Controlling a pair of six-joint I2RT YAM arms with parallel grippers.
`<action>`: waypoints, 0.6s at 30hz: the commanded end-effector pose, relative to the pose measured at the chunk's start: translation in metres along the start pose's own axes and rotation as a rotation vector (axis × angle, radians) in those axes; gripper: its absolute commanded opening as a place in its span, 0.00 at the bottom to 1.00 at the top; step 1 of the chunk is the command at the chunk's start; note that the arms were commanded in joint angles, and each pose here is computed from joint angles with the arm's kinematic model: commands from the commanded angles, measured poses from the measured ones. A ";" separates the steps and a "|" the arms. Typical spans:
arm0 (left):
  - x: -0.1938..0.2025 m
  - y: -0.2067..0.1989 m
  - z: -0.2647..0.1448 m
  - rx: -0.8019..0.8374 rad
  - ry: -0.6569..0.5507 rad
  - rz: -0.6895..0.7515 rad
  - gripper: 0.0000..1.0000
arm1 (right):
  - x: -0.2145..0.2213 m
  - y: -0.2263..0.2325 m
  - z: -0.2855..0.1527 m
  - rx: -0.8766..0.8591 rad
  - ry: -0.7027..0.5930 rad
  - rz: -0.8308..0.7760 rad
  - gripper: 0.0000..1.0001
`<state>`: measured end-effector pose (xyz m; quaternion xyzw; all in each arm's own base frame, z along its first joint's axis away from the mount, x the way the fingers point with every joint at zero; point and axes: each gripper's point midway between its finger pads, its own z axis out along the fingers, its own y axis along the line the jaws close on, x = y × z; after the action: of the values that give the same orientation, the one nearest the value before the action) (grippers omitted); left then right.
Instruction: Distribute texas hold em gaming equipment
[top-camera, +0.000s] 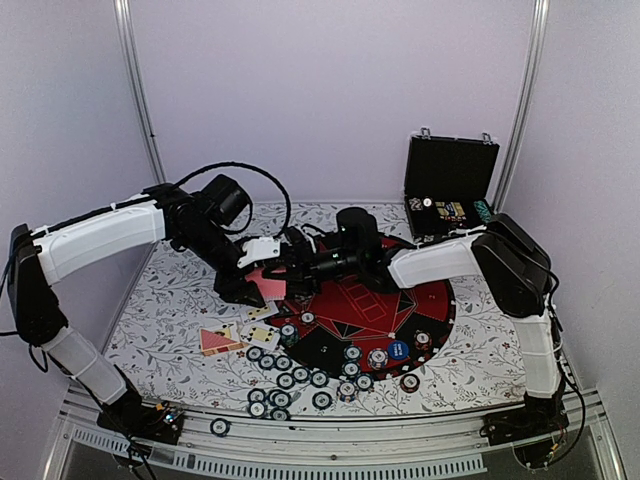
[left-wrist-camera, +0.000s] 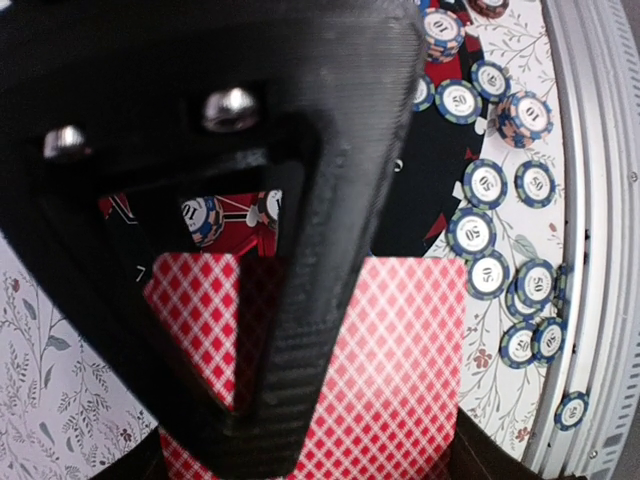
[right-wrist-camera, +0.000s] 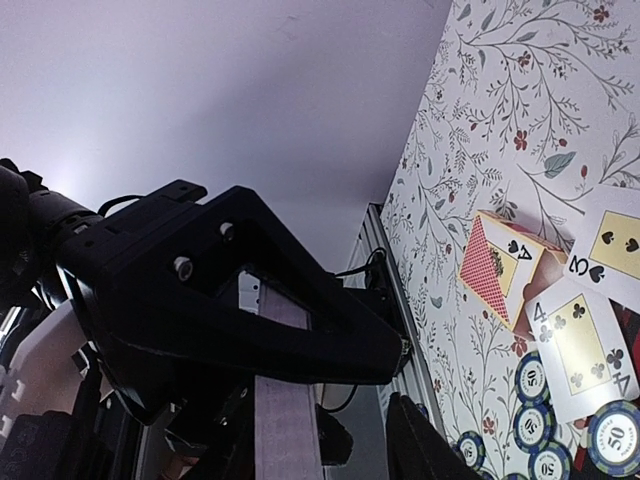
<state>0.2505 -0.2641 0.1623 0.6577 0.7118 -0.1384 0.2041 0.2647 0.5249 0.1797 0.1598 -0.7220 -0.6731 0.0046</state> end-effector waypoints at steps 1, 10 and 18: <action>-0.009 0.002 -0.012 -0.019 -0.050 -0.004 0.48 | -0.003 0.012 -0.013 0.009 -0.032 -0.023 0.40; -0.006 0.004 -0.014 -0.020 -0.055 -0.023 0.45 | 0.001 0.010 -0.023 0.020 -0.039 -0.020 0.40; 0.000 0.004 -0.010 -0.015 -0.038 -0.035 0.44 | 0.001 0.013 -0.030 0.023 -0.050 -0.021 0.34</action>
<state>0.2534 -0.2607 0.1623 0.6483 0.7200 -0.1405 0.2039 0.2636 0.5054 0.1800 0.1501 -0.7303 -0.6664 -0.0040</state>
